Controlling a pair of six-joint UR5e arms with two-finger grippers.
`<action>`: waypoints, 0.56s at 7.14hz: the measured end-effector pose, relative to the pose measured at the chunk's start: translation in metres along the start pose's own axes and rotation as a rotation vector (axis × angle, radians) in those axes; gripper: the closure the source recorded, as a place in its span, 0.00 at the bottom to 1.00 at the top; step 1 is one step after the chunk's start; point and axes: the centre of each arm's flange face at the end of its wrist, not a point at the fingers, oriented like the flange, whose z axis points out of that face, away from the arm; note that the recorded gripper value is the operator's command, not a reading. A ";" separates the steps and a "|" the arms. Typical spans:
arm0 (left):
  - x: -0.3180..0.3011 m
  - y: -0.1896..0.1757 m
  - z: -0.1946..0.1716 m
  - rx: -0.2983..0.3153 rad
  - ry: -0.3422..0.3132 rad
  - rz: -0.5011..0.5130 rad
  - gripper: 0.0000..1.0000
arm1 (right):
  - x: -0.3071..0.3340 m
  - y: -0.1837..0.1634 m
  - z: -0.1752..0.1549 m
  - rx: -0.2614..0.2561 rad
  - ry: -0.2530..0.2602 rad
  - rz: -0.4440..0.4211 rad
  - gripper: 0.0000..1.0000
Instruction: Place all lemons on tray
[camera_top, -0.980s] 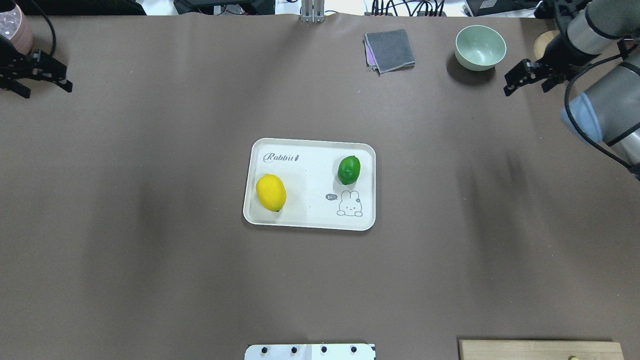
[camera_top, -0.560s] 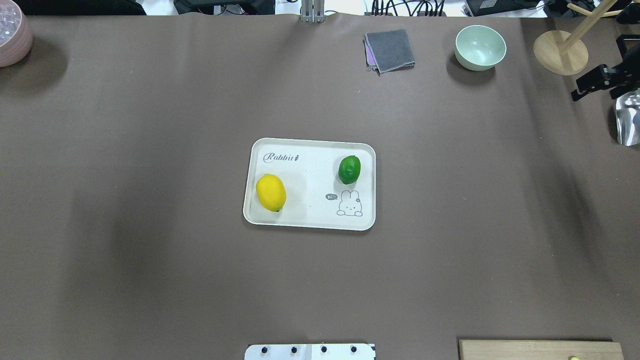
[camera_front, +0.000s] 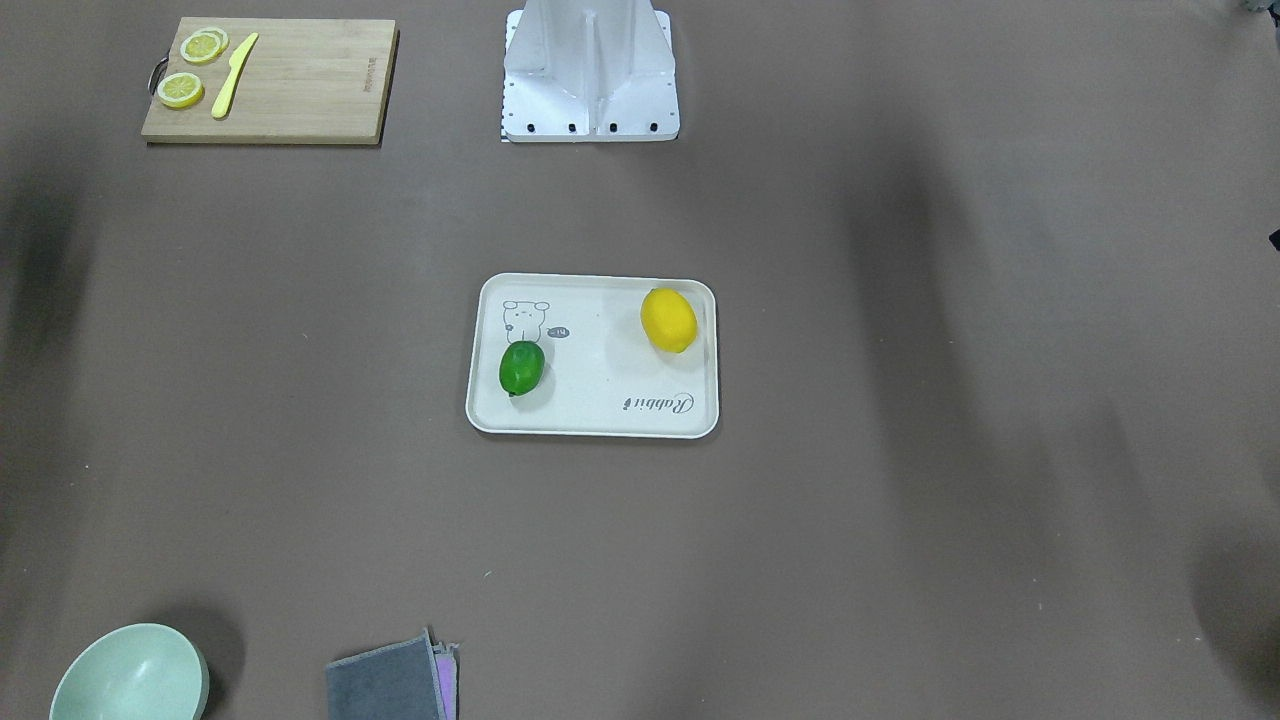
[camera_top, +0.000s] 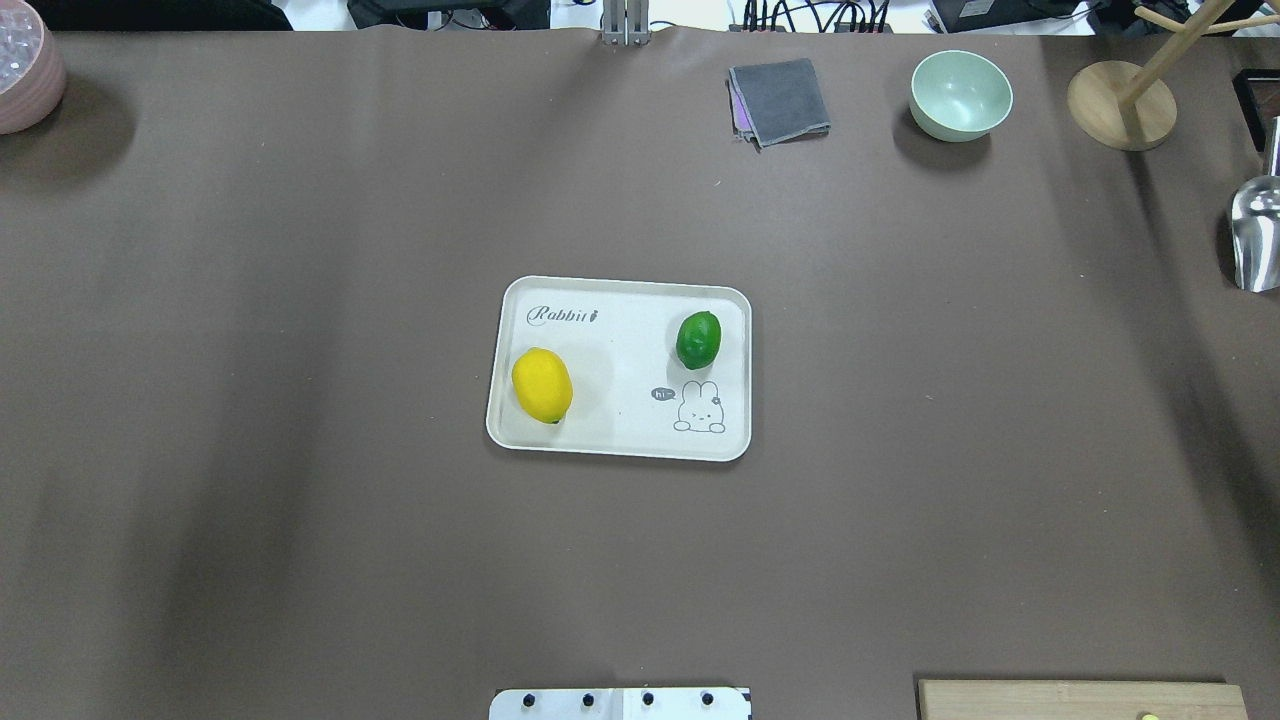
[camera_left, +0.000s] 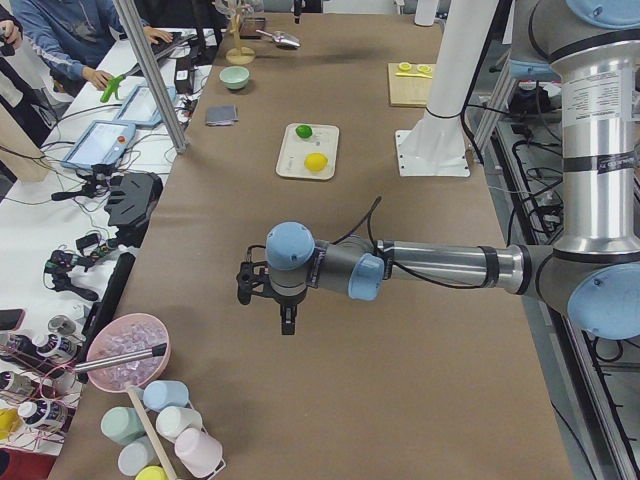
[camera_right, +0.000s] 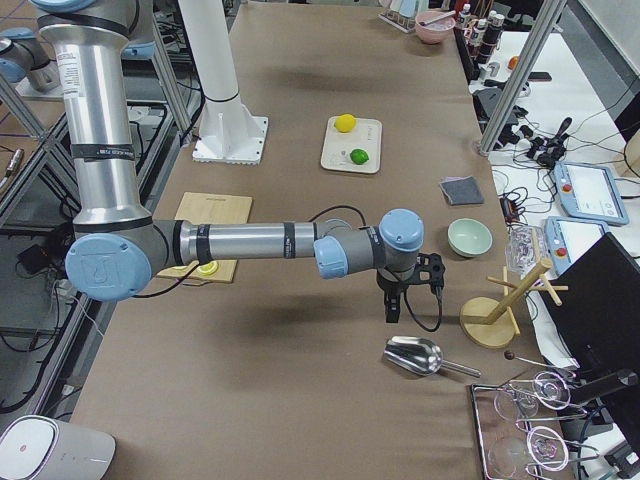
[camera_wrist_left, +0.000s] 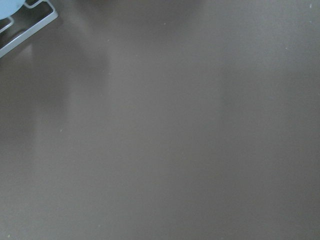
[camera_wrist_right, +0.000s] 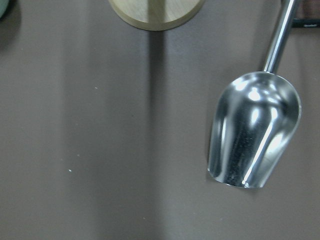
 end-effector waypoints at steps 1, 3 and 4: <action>-0.016 0.007 -0.008 0.012 -0.001 -0.036 0.02 | 0.023 0.009 -0.006 -0.003 0.009 0.011 0.00; -0.053 0.000 -0.001 0.005 -0.009 -0.077 0.02 | 0.048 0.019 -0.017 -0.002 0.019 0.047 0.00; -0.057 -0.015 0.004 -0.003 -0.011 -0.072 0.02 | 0.053 0.022 -0.021 -0.003 0.022 0.061 0.00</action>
